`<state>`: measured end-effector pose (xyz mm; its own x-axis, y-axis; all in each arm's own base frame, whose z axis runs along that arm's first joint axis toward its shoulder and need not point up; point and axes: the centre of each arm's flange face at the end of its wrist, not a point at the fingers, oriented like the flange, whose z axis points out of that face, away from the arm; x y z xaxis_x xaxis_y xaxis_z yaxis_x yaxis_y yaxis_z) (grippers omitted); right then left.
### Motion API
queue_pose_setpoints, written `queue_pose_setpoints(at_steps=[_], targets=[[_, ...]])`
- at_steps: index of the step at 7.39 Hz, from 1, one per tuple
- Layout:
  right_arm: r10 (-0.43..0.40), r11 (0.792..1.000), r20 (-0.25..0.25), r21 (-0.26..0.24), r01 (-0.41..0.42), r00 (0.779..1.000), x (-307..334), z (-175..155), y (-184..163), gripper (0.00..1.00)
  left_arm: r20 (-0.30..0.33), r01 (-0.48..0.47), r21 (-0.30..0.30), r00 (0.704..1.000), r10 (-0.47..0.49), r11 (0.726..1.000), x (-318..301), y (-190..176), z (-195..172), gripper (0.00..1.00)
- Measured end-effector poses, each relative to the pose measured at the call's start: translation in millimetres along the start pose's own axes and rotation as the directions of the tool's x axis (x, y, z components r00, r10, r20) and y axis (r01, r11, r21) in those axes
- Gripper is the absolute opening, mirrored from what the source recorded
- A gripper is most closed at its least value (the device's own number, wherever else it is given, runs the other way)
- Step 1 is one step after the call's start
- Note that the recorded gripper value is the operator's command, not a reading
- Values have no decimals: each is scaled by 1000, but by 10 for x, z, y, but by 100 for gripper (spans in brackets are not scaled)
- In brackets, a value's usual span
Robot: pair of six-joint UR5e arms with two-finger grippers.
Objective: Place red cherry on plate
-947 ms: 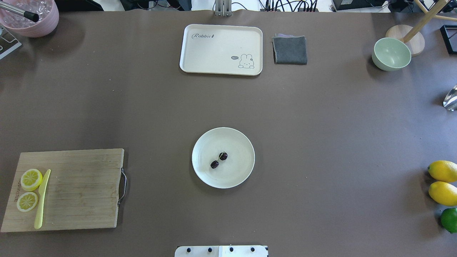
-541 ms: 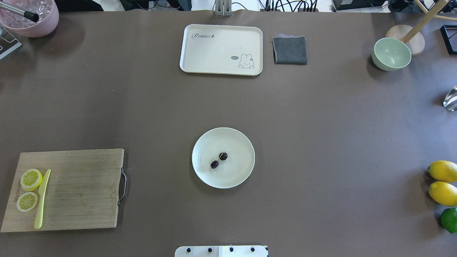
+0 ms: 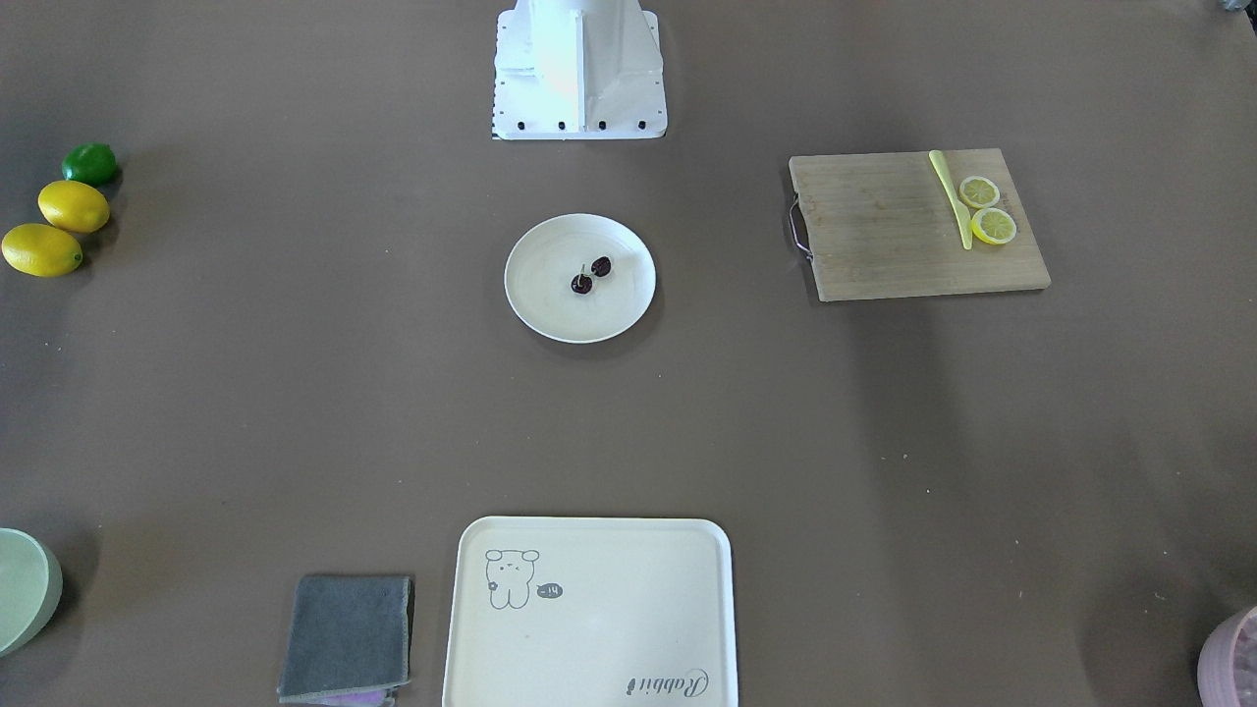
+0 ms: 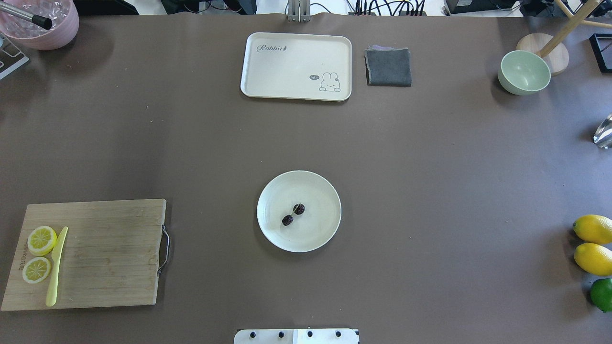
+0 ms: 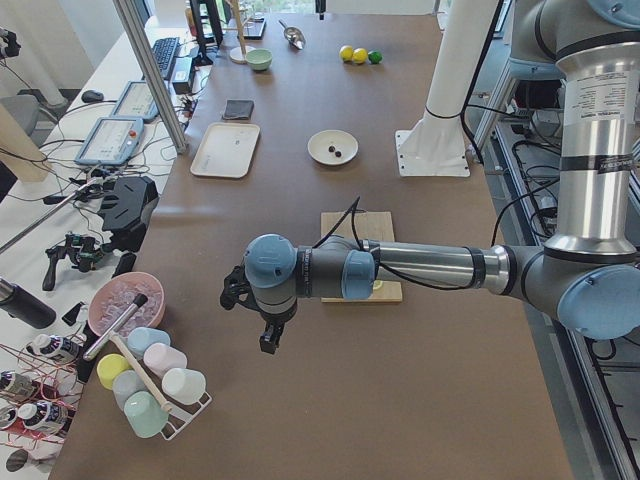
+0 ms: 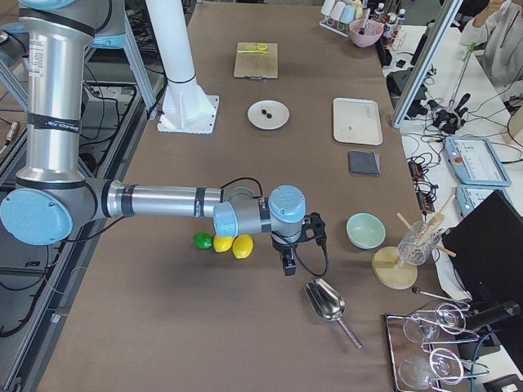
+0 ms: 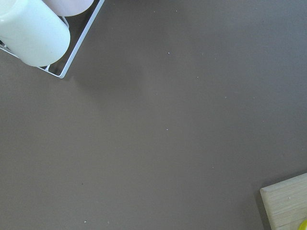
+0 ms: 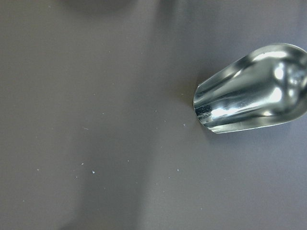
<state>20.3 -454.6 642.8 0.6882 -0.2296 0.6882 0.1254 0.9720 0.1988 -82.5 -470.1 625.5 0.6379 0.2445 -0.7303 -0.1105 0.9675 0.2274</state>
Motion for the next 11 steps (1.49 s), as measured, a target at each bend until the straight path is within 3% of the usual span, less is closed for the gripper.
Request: queue_pose_setpoints(at_steps=[3,11], targets=[[-2,1000,-17,-6,2,1000,13,22,13,100,0,3,-2,1000,-3,1000,-6,23,11,97],[-4,1000,-8,-7,4,1000,3,26,39,100,-5,13,-7,1000,-13,1000,-29,86,42,97]])
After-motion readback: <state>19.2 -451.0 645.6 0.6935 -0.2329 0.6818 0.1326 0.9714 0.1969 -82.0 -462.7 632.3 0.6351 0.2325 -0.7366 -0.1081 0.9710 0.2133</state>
